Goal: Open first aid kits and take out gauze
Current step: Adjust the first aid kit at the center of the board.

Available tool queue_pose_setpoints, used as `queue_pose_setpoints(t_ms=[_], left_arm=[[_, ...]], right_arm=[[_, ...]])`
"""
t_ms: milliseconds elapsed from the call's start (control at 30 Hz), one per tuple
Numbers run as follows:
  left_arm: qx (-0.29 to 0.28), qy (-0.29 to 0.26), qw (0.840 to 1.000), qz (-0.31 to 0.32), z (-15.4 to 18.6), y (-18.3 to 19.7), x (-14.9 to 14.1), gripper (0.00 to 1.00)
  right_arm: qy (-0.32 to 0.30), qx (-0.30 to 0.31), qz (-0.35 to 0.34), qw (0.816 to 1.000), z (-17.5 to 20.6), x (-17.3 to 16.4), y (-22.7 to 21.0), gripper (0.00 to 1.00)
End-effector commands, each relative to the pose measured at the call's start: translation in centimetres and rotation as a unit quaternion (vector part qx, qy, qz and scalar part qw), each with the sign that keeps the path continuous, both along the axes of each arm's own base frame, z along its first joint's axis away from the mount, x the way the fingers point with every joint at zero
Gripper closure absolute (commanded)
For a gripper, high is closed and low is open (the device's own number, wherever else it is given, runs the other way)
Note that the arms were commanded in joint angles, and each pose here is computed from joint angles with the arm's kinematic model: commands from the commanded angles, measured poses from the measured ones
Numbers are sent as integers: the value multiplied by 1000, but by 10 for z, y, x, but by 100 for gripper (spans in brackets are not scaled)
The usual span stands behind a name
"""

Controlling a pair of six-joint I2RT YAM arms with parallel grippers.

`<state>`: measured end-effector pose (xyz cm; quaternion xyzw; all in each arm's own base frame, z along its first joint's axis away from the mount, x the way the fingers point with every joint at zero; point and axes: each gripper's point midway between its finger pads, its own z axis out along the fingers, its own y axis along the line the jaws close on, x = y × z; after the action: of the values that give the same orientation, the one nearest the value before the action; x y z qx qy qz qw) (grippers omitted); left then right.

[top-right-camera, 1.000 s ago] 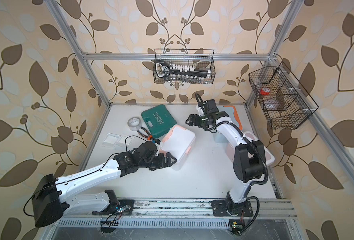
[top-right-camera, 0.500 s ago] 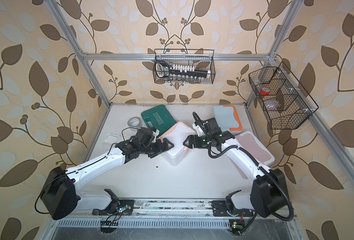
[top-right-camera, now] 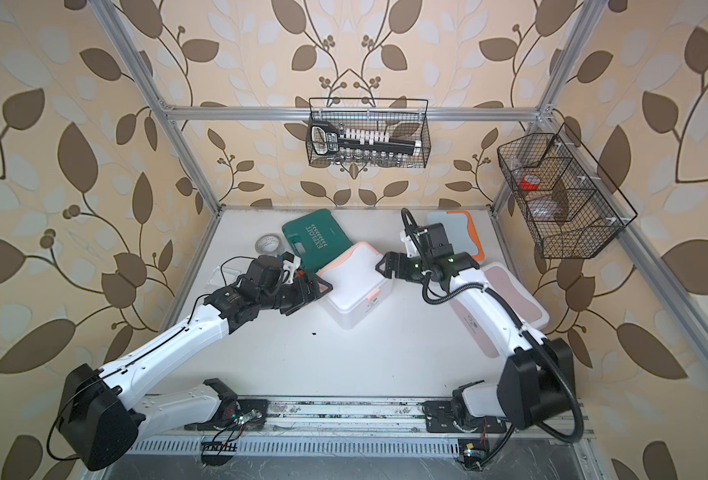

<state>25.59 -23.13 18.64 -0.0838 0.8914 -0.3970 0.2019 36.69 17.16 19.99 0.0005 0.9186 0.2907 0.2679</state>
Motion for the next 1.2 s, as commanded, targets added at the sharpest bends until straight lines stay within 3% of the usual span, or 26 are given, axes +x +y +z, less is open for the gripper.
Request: queue_pose_setpoints(t_ms=[0, 100, 233, 467, 867, 1033, 1167], left_arm=[[-14, 2, 1000, -14, 8, -16, -18, 1], [-12, 0, 999, -31, 6, -32, -25, 1], [-3, 2, 1000, -27, -5, -39, -15, 1], [-12, -3, 1000, -21, 1, -37, 24, 1], [-29, -23, 999, -28, 20, -26, 77, 1], [-20, -12, 1000, -11, 13, -4, 111, 1], [-18, -10, 1000, 14, 18, 23, 108, 1]], right_arm=[[-50, 0, 2, 999, 18, 55, 5, 8], [-51, -6, 22, 998, 7, 86, 14, 13], [-17, 18, 75, 997, -15, 86, 38, 18], [23, -3, 125, 992, -40, 20, 56, 22], [39, 15, 157, 987, -29, -124, 67, 19], [45, -45, 101, 993, -34, -129, 39, 13], [23, -78, 67, 994, -16, -118, 18, 4]])
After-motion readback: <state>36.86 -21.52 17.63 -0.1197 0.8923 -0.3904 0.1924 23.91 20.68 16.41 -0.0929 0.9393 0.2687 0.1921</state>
